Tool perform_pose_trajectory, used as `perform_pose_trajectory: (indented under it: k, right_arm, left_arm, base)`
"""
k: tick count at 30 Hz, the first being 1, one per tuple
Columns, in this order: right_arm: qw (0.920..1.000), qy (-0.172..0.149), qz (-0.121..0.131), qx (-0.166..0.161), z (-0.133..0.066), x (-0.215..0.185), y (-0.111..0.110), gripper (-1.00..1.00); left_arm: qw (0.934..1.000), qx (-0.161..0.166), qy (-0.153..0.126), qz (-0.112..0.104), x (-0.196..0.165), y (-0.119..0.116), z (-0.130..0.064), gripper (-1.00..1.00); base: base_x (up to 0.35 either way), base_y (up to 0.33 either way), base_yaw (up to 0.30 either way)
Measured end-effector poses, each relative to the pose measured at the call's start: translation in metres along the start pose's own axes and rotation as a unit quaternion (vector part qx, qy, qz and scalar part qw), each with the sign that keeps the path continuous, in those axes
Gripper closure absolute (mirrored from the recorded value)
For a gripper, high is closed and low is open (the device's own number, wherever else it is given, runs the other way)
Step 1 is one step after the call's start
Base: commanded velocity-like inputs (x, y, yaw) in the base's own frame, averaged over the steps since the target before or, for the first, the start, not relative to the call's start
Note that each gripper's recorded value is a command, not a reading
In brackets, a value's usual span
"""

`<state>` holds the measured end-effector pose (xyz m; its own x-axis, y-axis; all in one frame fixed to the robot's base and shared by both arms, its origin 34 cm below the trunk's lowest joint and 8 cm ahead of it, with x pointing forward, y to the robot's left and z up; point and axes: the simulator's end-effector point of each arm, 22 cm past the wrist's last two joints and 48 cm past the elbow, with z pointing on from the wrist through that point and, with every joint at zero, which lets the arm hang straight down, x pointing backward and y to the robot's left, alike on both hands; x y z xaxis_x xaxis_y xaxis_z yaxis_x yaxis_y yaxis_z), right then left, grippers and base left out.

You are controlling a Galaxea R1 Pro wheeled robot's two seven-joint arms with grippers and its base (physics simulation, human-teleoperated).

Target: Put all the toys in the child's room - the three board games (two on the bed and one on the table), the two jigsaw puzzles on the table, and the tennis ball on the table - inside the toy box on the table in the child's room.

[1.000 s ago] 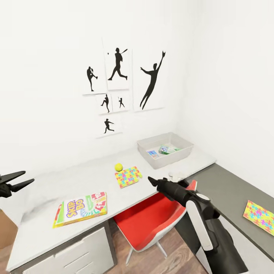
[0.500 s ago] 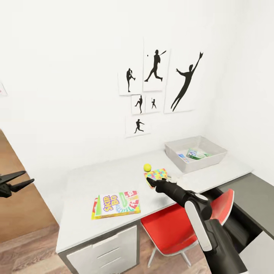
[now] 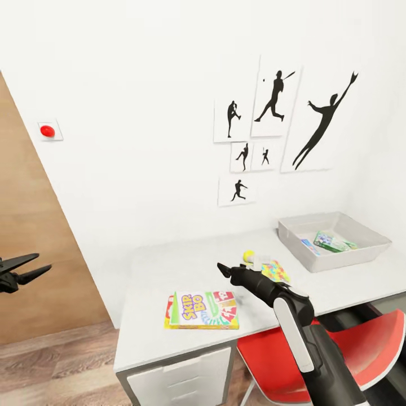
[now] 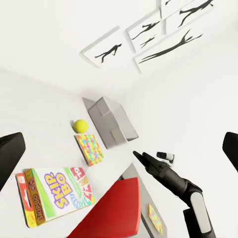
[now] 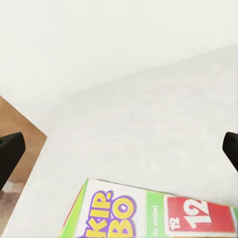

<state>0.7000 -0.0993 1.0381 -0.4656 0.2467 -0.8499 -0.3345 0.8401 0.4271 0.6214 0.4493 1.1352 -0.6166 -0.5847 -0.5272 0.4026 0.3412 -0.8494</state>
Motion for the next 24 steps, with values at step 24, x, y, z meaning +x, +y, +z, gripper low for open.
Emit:
perform_pose_trajectory:
  k: [24]
  right_arm:
    - [1.0000,0.003,0.005,0.005,0.0044,0.0069,-0.0081,-1.00]
  left_arm:
    - [0.9999,-0.006,0.003,-0.008,0.0029,0.0097,0.0020,-1.00]
  base:
    - [0.136,-0.010,0.086]
